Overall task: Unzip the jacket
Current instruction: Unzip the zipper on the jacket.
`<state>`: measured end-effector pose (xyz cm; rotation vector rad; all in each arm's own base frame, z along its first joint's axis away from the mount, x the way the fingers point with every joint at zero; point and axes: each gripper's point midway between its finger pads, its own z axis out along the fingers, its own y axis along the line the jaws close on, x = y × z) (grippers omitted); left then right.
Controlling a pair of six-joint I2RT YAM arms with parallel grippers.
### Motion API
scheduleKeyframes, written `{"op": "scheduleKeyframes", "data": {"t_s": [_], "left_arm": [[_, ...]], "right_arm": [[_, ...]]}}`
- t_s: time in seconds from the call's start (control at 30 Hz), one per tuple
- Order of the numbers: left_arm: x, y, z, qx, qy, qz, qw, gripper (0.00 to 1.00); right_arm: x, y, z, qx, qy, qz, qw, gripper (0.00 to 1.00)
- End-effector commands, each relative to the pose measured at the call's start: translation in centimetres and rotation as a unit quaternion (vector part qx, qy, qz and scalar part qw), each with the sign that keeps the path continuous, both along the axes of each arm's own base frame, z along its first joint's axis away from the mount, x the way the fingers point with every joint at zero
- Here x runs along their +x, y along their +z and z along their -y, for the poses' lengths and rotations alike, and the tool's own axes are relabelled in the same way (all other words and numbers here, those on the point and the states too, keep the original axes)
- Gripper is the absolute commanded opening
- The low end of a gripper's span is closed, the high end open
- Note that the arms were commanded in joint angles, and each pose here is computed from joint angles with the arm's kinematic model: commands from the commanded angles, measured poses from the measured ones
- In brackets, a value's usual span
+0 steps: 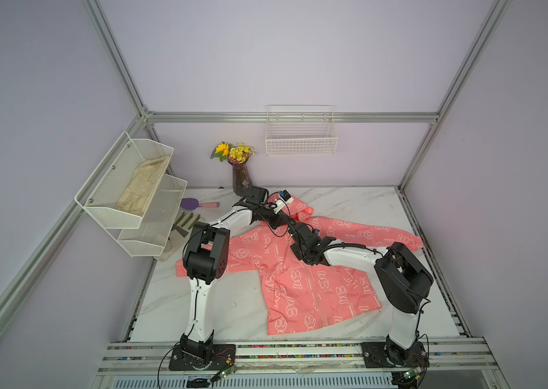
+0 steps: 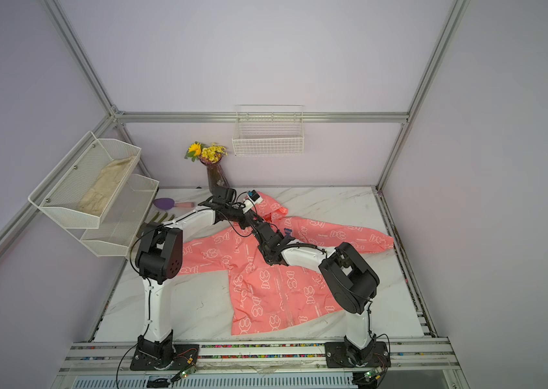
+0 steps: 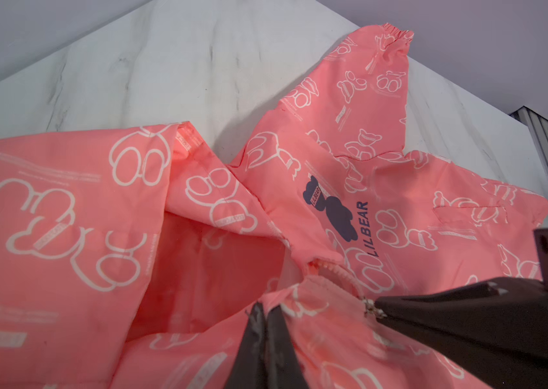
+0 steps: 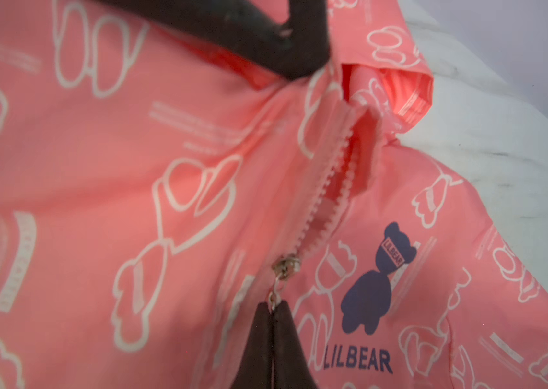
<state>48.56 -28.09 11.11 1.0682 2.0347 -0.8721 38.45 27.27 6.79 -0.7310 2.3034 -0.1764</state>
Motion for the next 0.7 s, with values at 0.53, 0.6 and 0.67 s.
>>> {"op": "scheduleKeyframes", "data": {"t_s": [0.53,0.6,0.67], "left_arm": [[9.1,1.2,-3.6,0.052,0.152,0.045,0.986,0.00],[9.8,1.0,-3.9,0.058,0.166,0.050,0.983,0.00],[10.4,0.9,-4.1,0.060,0.176,0.050,0.981,0.00]], "right_arm": [[-19.0,-5.5,3.3,-0.121,0.037,-0.326,0.937,0.00],[-20.6,-5.4,3.6,-0.117,0.032,-0.342,0.932,0.00],[-21.5,-5.2,3.9,-0.116,0.025,-0.349,0.930,0.00]]}}
